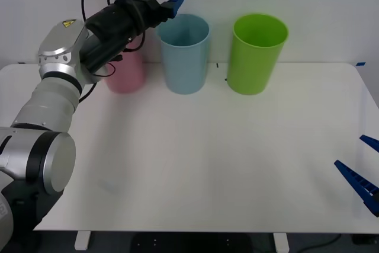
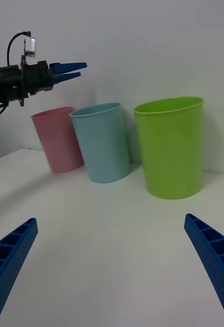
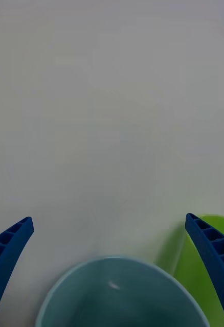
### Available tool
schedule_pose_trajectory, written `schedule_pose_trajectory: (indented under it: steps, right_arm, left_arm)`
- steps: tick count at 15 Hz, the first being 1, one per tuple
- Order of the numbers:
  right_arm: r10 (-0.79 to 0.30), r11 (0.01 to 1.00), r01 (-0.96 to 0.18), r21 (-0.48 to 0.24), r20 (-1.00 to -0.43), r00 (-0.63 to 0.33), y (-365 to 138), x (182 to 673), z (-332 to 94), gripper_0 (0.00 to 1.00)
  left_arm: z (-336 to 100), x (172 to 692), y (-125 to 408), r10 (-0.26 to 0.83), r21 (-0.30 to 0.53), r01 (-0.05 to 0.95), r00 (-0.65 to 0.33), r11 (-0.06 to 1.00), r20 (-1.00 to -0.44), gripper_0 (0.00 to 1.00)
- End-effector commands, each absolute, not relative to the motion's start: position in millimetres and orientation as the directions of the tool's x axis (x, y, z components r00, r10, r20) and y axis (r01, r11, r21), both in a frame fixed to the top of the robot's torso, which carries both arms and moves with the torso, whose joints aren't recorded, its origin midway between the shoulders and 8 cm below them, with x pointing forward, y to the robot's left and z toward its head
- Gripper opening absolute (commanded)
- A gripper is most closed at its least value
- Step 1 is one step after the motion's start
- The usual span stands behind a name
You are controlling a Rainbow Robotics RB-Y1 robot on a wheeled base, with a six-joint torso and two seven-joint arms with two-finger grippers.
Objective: Grasp the object on the table and drop it into the matching bin: aluminum can to the light blue bin, PET bottle to the pink bin.
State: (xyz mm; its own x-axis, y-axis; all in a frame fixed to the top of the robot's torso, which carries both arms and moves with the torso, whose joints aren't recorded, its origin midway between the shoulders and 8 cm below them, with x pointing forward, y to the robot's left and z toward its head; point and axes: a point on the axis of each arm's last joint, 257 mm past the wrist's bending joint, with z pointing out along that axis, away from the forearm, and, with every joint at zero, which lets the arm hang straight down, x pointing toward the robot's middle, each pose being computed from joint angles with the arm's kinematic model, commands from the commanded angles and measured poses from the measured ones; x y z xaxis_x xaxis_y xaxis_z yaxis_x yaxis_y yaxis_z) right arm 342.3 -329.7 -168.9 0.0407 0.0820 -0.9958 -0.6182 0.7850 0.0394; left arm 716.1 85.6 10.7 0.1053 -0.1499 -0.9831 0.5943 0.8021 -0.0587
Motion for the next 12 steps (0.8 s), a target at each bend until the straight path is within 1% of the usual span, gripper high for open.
schedule_pose_trajectory:
  steps: [1,4,6,12]
  right_arm:
    - [0.082,0.785,-0.618,0.039,-0.996,0.041,-329.7,342.3,-168.9,1.0]
    - [0.082,0.785,-0.618,0.039,-0.996,0.041,-329.7,342.3,-168.9,1.0]
    - [0.082,0.785,-0.618,0.039,-0.996,0.041,-329.7,342.3,-168.9,1.0]
    - [0.082,0.785,-0.618,0.039,-0.996,0.041,-329.7,342.3,-168.9,1.0]
  left_arm:
    - [-0.1,706.9,105.5,-0.163,-0.07,0.621,0.094,0.78,-0.982,1.0]
    - [-12.4,693.4,132.6,-0.17,-0.071,0.642,0.094,0.763,-0.981,1.0]
    - [-18.5,679.4,149.1,-0.182,-0.066,0.648,0.113,0.759,-0.977,1.0]
    - [-49.7,626.0,196.4,-0.171,-0.031,0.635,0.16,0.772,-0.972,1.0]
